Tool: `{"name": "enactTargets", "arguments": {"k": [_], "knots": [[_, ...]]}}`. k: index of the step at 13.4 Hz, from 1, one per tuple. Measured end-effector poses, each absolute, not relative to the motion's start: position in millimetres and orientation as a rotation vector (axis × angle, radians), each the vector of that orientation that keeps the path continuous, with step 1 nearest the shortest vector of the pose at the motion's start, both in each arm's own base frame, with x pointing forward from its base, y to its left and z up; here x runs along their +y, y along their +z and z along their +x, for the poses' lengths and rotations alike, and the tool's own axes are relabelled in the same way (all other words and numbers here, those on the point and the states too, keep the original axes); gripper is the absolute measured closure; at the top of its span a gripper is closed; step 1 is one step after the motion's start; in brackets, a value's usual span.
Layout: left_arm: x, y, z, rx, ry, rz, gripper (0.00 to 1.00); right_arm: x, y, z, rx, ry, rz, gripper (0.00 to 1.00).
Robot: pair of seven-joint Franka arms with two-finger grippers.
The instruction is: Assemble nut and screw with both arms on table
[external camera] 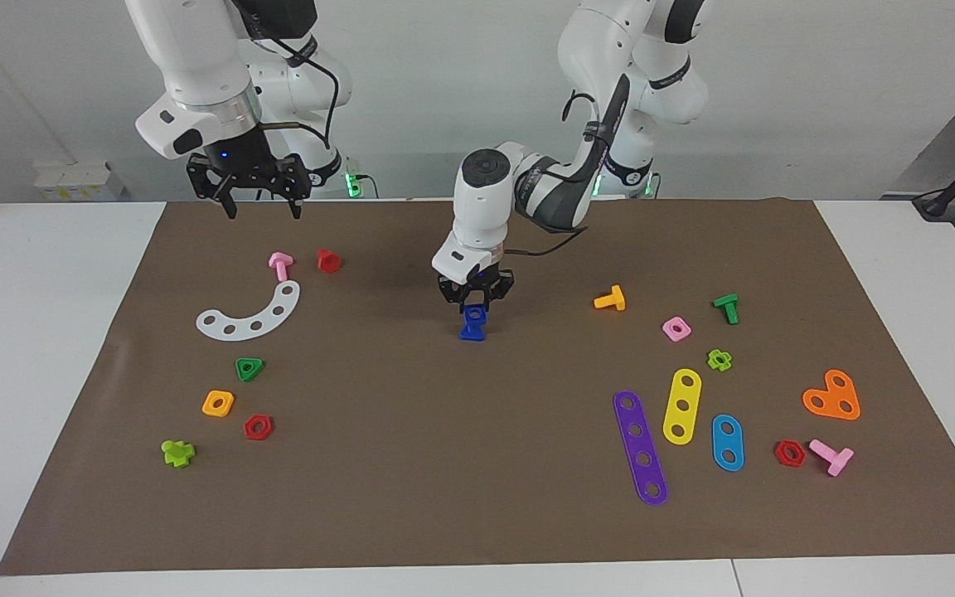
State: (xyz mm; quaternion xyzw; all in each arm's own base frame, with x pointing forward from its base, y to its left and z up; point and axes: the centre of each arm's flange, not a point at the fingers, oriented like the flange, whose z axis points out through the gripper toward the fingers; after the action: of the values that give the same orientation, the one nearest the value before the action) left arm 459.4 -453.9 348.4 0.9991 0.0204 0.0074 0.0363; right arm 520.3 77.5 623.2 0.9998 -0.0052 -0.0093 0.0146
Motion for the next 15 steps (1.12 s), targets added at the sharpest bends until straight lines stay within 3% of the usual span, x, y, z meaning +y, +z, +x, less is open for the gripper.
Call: {"name": "enactTargets", "arguments": {"k": [4,15], "knots": [[-461,347,470,0.106,0.005,3.039,0.54,77,642,520,-0.018,-0.021,3.114,0.0],[-450,308,465,0.122,-0.043,3.075,0.54,79,634,523,0.005,-0.055,3.111,0.0]]}}
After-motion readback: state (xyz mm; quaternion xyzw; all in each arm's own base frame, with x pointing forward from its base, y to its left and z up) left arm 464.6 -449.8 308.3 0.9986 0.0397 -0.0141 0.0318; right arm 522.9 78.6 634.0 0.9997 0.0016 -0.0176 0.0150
